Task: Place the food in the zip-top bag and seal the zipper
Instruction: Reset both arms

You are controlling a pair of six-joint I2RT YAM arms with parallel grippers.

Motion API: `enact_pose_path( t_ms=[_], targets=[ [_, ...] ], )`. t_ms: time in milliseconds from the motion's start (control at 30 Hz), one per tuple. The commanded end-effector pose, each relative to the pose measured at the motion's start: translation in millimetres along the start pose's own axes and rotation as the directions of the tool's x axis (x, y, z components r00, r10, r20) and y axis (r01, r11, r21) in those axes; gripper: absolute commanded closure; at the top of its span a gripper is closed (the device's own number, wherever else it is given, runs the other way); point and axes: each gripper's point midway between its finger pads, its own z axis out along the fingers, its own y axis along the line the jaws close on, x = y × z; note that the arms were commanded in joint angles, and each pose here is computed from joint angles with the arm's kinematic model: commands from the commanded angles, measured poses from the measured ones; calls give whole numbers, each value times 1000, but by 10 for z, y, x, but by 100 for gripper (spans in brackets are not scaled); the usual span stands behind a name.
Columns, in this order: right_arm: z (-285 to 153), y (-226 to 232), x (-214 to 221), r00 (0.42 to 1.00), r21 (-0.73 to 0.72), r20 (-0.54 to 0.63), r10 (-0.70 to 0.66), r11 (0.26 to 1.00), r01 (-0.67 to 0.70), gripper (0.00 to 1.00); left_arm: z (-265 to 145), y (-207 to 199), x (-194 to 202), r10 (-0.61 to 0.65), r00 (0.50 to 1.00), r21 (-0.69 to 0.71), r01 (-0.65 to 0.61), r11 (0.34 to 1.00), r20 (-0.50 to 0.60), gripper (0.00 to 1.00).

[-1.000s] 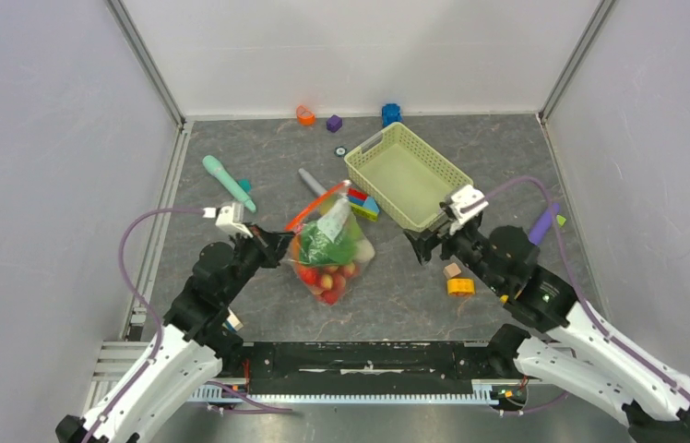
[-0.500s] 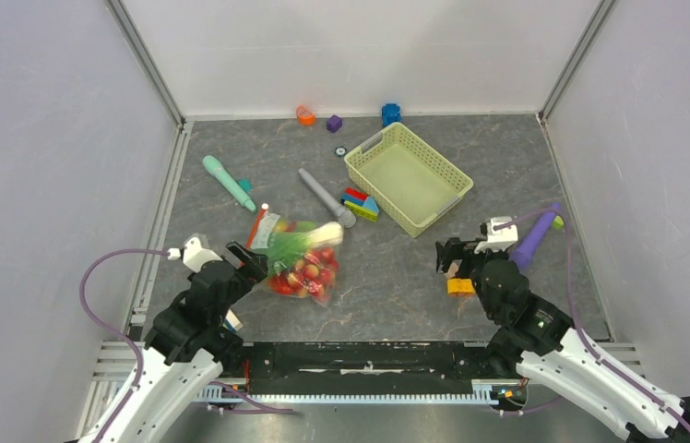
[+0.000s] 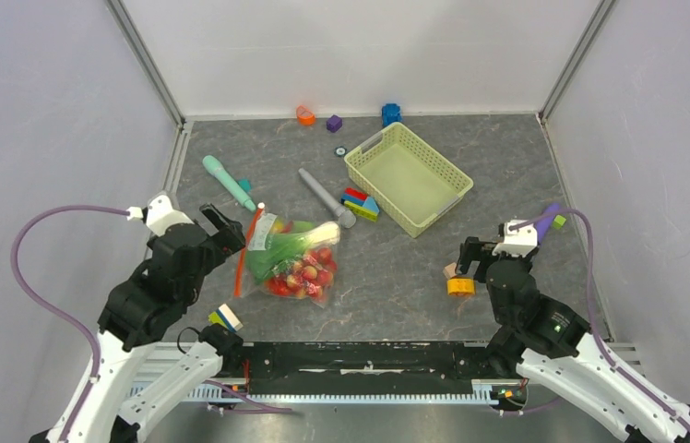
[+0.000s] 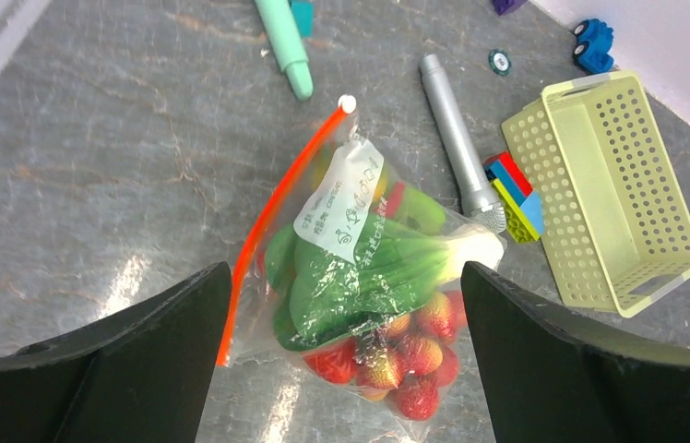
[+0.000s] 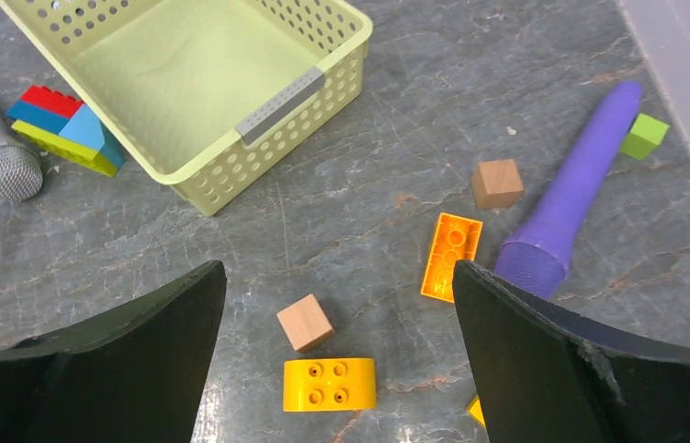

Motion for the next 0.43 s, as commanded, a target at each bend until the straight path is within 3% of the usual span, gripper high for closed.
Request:
enact_pose_path(
  t_ms=[0, 400],
  targets=[
    [-115, -173, -253, 999, 64, 32, 5, 998, -7, 2, -136, 29, -246, 146, 988, -3, -146, 989, 44, 0],
    [-193, -318, -475, 997, 118, 71, -40, 993, 32, 2, -137, 98, -174, 150, 986, 27, -152, 988, 68, 0]
  ],
)
